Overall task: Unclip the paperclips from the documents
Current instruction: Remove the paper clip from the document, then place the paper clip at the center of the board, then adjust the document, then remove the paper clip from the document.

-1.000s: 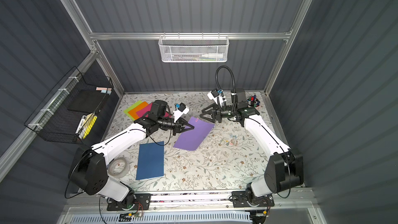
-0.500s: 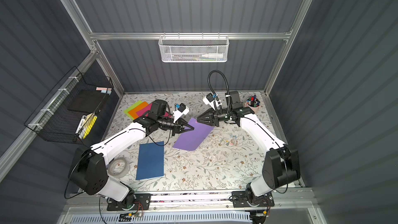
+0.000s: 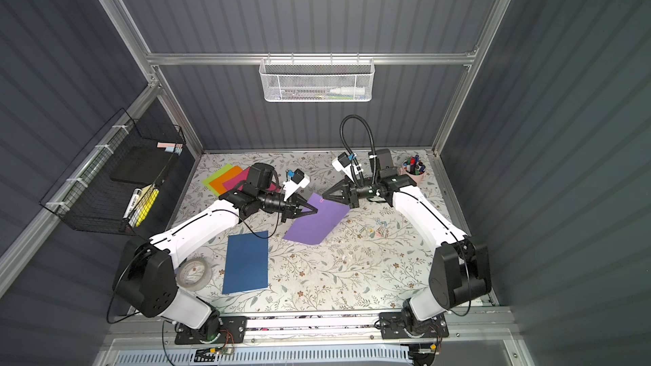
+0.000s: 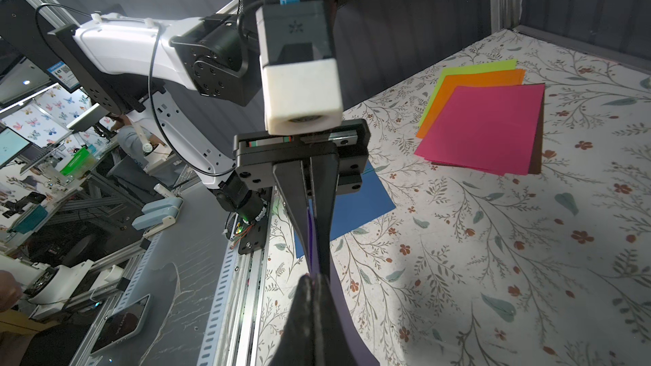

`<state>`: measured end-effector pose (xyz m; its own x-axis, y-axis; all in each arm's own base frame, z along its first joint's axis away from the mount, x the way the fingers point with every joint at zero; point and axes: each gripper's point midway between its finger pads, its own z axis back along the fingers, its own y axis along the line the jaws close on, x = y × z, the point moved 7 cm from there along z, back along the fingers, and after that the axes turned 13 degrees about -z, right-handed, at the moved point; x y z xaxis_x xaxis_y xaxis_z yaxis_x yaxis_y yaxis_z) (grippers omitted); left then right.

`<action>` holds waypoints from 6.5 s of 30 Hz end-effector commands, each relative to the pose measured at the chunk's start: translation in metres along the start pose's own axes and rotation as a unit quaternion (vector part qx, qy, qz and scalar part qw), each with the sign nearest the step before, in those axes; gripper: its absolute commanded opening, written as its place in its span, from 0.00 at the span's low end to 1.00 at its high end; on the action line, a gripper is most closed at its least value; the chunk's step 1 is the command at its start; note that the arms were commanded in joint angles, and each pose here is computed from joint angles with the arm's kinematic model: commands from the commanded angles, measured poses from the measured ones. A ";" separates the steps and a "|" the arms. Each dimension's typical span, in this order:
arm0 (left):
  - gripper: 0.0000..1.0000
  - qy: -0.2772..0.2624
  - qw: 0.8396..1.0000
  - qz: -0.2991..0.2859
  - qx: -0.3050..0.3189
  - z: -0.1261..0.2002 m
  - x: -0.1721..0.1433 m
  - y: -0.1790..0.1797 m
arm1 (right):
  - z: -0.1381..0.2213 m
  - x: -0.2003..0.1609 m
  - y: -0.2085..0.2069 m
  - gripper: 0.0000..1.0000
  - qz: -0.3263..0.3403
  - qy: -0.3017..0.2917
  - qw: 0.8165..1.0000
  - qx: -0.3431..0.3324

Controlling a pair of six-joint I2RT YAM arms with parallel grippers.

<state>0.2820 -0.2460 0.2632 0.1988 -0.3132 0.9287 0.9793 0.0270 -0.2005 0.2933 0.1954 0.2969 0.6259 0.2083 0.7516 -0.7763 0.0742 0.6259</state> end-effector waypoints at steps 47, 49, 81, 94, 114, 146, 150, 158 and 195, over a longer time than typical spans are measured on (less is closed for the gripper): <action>0.00 -0.044 0.995 -0.063 0.068 0.024 0.042 -0.008 | 0.088 -0.164 -0.122 0.00 -0.415 0.028 0.766 -0.490; 0.00 -0.046 0.994 -0.063 0.072 0.027 0.043 -0.007 | 0.088 -0.164 -0.123 0.11 -0.417 0.032 0.763 -0.493; 0.00 -0.091 0.991 -0.092 -0.014 0.046 0.058 -0.022 | 0.032 -0.042 -0.002 0.71 0.047 -0.138 0.989 -0.034; 0.00 -0.089 0.992 -0.090 0.000 0.048 0.056 -0.020 | 0.024 -0.039 0.009 0.06 0.042 -0.102 0.994 0.028; 0.00 -0.102 0.992 -0.069 -0.023 0.045 0.049 -0.019 | 0.025 -0.020 0.024 0.31 0.019 -0.054 0.998 0.028; 0.00 -0.099 0.993 -0.065 0.013 0.058 0.051 -0.016 | 0.021 -0.043 0.017 0.05 -0.014 -0.038 0.999 0.021; 0.00 -0.099 0.993 -0.065 0.019 0.060 0.053 -0.015 | 0.021 -0.043 0.015 0.05 -0.014 -0.039 0.999 0.010; 0.00 -0.103 0.992 -0.073 0.027 0.067 0.059 -0.015 | 0.022 -0.043 0.012 0.06 -0.023 -0.038 0.999 0.001; 0.00 -0.105 0.990 -0.078 0.043 0.082 0.059 -0.009 | 0.028 -0.045 -0.007 0.05 -0.057 -0.042 0.997 -0.030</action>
<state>0.2851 -0.2036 0.3184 0.1249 -0.1452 0.9815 0.9918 0.0471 -0.1192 0.2651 0.1686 0.2717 0.6787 0.1306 0.7227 -0.7341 0.0918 0.6728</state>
